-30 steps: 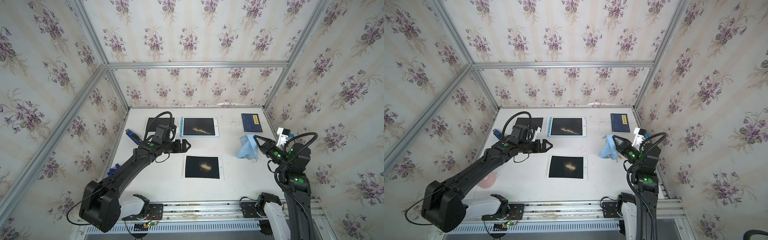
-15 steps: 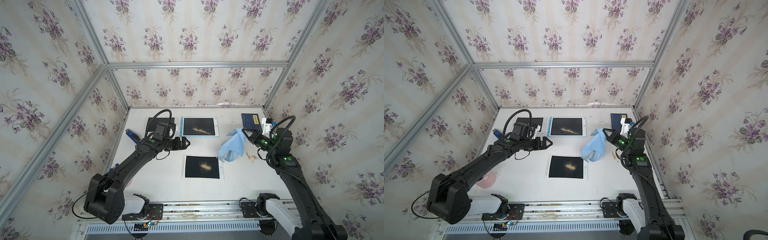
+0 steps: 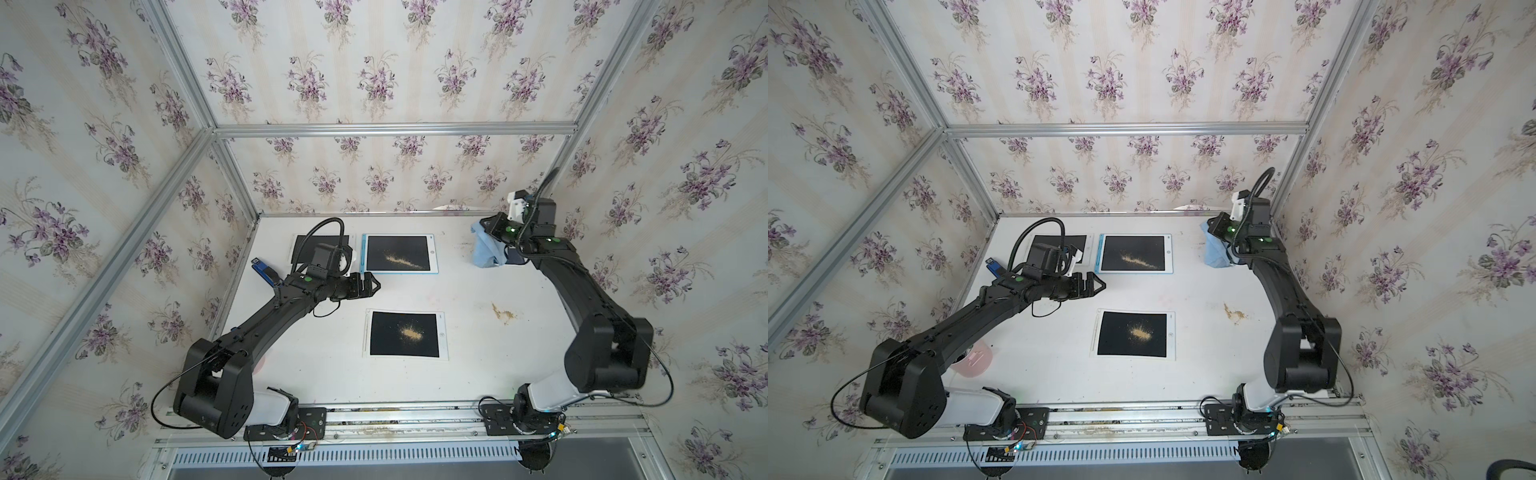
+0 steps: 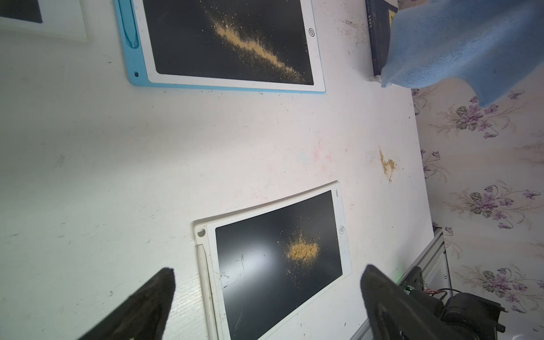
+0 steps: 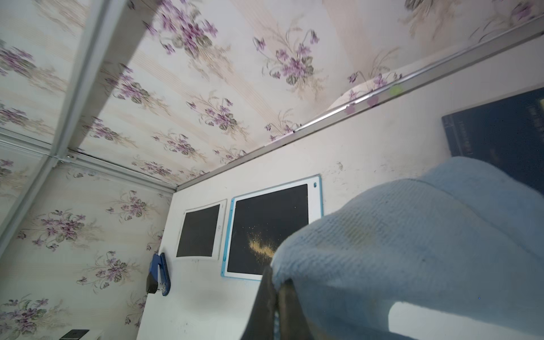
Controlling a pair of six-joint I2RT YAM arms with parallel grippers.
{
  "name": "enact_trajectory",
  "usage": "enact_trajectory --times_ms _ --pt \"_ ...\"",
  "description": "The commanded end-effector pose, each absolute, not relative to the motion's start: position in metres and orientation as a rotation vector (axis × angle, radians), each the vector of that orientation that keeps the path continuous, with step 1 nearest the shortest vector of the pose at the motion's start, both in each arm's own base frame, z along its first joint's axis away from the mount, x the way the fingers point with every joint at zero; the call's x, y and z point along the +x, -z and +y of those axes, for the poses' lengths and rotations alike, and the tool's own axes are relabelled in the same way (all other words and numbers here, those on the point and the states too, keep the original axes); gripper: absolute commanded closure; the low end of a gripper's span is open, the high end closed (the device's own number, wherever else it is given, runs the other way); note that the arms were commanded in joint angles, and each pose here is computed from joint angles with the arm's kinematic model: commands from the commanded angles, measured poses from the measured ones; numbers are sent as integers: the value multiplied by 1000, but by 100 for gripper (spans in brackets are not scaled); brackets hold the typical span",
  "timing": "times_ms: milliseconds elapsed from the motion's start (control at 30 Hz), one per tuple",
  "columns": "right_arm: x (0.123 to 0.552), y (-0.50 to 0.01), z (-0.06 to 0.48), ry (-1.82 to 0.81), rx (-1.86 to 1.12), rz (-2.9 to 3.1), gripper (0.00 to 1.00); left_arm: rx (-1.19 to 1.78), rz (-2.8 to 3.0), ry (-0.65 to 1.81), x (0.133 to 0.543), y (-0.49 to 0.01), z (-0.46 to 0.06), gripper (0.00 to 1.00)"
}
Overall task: Wipe the drawing tablet
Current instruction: Place the cleaning item at the center of the board.
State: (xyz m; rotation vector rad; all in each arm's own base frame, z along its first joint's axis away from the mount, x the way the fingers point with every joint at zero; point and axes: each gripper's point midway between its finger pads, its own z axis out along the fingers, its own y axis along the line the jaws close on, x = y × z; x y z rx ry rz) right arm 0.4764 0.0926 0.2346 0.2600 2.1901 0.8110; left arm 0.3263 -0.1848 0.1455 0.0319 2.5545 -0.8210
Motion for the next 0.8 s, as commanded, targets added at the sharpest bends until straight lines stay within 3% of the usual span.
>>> enact_trajectory --times_ms 0,200,467,633,667,767 --pt "478 -199 127 -936 185 2298 100 30 2544 846 335 -142 -189 0" --pt "486 -184 155 -1125 181 2262 100 21 2554 854 337 -136 -190 0" --pt "503 -128 78 -1165 564 2236 100 23 2551 846 336 -140 -187 0" --pt "506 -87 57 -1047 660 2319 100 14 2555 848 335 -138 -187 0" --pt "507 -84 55 -1015 660 2322 99 12 2555 853 335 -138 -187 0" --pt "508 -88 47 -858 605 2335 74 12 2554 858 335 -139 -188 0"
